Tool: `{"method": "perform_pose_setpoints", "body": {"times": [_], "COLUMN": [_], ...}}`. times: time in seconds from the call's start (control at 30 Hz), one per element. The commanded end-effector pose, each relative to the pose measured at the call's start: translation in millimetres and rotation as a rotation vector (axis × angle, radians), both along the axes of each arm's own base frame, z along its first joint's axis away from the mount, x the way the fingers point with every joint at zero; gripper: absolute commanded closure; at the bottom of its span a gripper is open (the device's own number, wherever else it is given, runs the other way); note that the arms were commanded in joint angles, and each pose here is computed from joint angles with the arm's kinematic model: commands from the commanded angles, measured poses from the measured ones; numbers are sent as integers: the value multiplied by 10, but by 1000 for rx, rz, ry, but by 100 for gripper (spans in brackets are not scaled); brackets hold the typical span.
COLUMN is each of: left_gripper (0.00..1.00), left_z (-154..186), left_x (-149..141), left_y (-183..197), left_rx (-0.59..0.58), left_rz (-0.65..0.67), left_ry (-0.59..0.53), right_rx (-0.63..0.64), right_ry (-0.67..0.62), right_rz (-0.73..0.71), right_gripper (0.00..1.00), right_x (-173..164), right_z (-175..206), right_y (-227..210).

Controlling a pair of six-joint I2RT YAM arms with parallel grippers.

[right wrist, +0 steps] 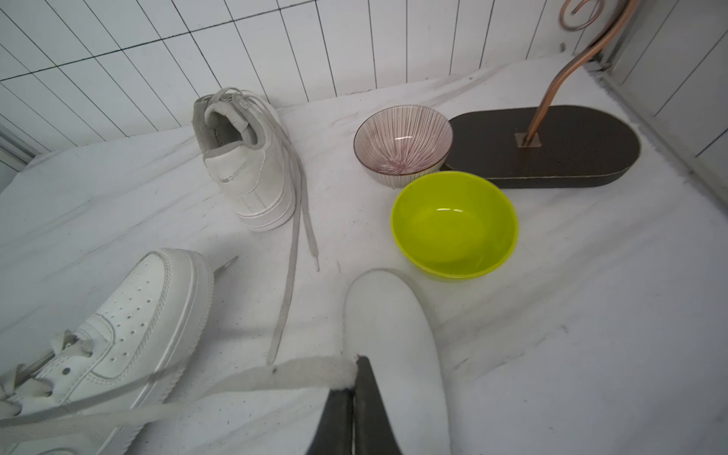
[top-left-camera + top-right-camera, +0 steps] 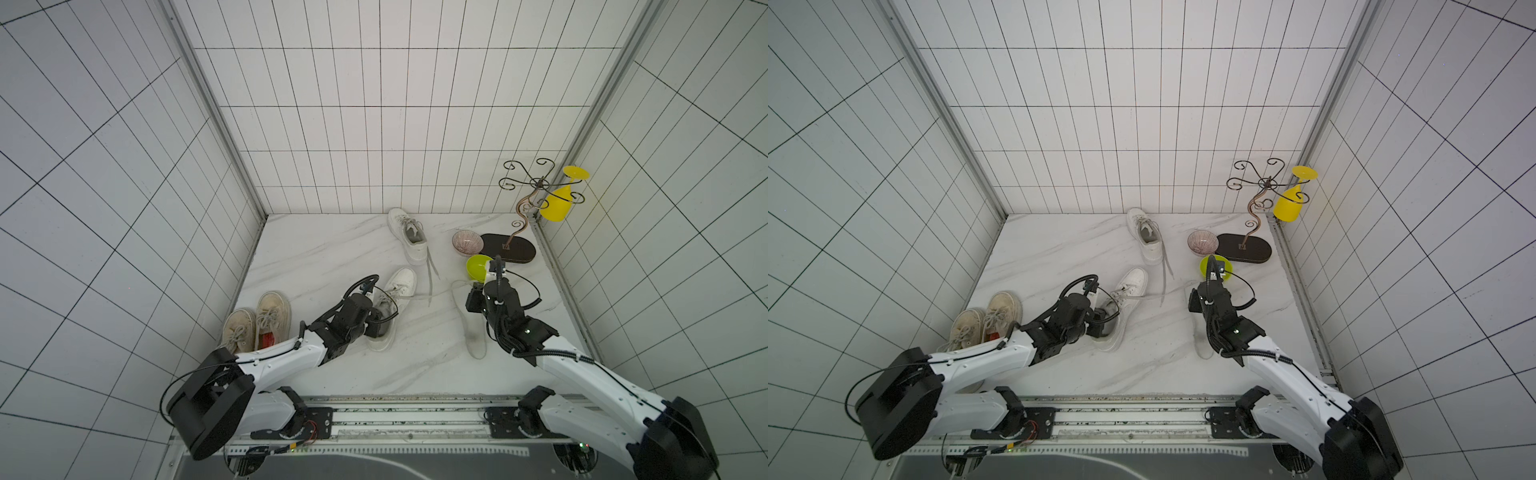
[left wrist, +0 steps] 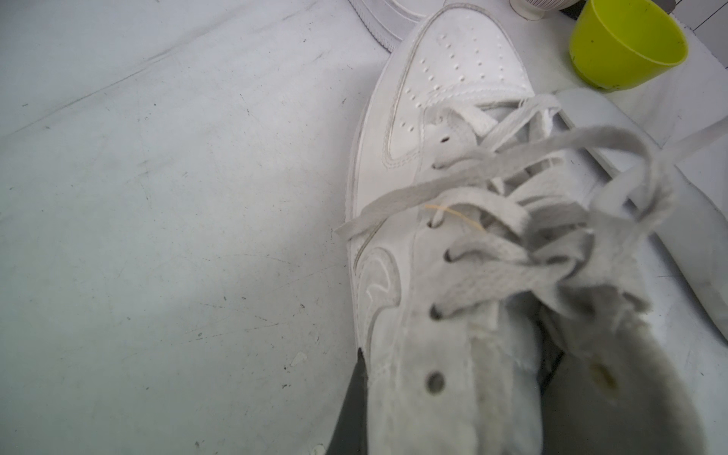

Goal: Remove the insole from the shoe
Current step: Untie the shoelace on the shoe.

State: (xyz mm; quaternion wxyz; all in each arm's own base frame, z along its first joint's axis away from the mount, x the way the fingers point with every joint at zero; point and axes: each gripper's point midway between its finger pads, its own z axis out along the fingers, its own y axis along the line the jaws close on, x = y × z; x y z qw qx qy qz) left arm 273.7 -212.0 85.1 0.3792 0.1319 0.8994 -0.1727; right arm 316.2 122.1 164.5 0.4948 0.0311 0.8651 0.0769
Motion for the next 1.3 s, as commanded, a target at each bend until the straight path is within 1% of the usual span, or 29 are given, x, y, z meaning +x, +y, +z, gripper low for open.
{"method": "perform_pose_setpoints", "body": {"times": [0.0,0.03,0.13,0.2,0.3,0.37,0.47,0.53,0.57,0.63,0.73,0.83,1.1,1.27], "left_gripper": [100,100,100,100,100,100,100,99,95,79,62,54,55,60], "left_z": [246,277,354,383,348,320,331,345,350,336,339,351,331,274], "left_x": [43,28,-2,-9,-24,-39,-51,-69,-74,-93,-120,-141,-155,-164], "left_y": [-149,-164,-182,-175,-219,-266,-326,-359,-368,-377,-385,-378,-363,-382], "left_rx": [-61,-58,-48,-59,-76,-84,-79,-74,-75,-83,-103,-120,-111,-101], "left_rz": [-46,-45,-32,-14,0,0,1,-2,1,8,4,-2,-23,-41], "left_ry": [-64,-63,-50,-32,21,49,60,64,67,83,89,82,60,66], "right_rx": [22,21,56,76,99,119,157,169,173,170,143,121,29,-37], "right_ry": [12,14,-27,-44,-66,-71,-34,-37,-41,-45,-34,-25,32,77], "right_rz": [123,152,259,346,495,559,607,636,645,650,612,620,599,566], "right_gripper": [51,43,29,26,24,23,23,23,23,23,26,27,28,36], "right_x": [169,166,85,-8,-227,-350,-433,-482,-493,-474,-380,-345,-270,-190], "right_z": [313,304,415,493,576,582,504,485,490,491,457,425,258,119], "right_y": [331,385,592,788,1173,1380,1584,1700,1740,1794,1794,1840,1914,1924]}}
